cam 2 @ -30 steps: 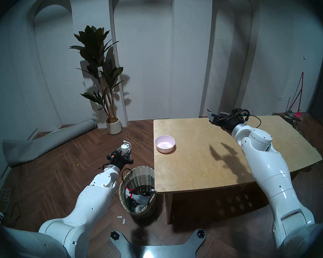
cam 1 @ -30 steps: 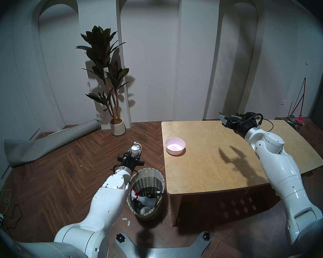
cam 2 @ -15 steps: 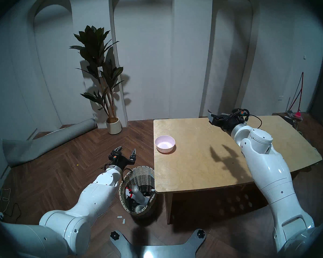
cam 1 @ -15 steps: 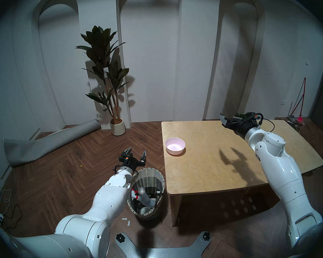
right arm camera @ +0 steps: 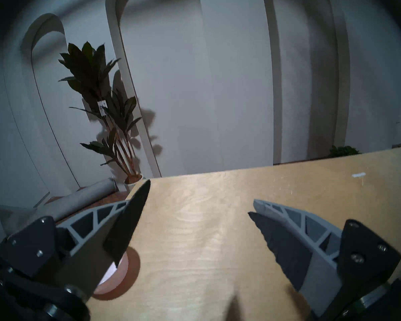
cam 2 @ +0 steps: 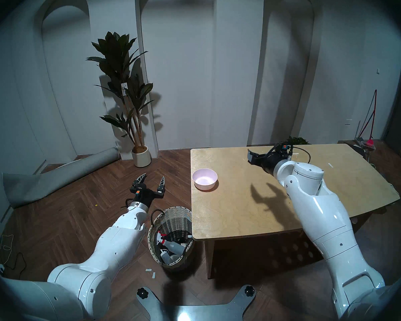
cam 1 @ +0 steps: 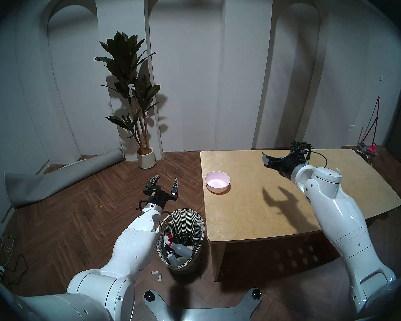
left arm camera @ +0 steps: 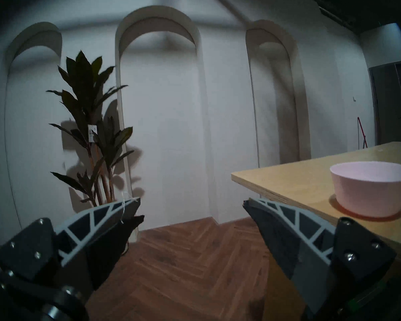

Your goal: Load the items into the basket from the rear

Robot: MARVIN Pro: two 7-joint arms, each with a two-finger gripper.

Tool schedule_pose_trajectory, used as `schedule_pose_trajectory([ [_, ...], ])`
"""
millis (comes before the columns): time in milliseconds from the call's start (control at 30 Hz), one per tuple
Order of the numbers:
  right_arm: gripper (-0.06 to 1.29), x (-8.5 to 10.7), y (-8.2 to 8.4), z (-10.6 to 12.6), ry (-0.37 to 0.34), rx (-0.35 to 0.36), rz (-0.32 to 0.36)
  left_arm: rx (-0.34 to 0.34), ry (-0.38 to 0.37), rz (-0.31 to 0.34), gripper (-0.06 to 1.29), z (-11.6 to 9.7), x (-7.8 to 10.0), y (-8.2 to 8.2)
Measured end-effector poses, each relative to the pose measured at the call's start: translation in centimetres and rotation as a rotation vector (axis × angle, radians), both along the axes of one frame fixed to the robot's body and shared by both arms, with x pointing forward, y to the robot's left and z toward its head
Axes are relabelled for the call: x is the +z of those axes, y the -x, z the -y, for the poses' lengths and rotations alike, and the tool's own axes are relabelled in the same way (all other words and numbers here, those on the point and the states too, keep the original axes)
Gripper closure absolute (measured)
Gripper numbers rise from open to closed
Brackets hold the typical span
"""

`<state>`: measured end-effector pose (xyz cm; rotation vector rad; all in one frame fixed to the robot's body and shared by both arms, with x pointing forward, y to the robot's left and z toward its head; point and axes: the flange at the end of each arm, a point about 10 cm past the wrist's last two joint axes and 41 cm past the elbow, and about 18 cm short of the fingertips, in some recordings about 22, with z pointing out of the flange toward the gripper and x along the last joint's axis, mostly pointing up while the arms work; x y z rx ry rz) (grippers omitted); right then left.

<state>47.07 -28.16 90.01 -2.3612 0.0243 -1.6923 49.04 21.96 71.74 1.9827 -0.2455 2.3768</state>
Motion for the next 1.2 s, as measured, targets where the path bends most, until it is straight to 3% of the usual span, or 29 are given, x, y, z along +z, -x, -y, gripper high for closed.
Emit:
schedule_pose_trajectory([
  [367, 0.0, -1.7, -0.4, -6.1, -0.033, -0.015, -0.115, 0.067, 0.013, 0.108, 0.02, -2.7, 1.3, 2.0],
  [733, 0.0, -4.2, -1.7, -9.6, -0.041, -0.126, -0.25, 0.096, 0.025, 0.154, 0.02, -3.6, 1.4, 4.8],
  [1200, 0.0, -5.0, -3.4, -13.8, -0.076, -0.266, -0.334, 0.113, 0.041, 0.181, 0.02, -3.8, 2.2, 7.8],
])
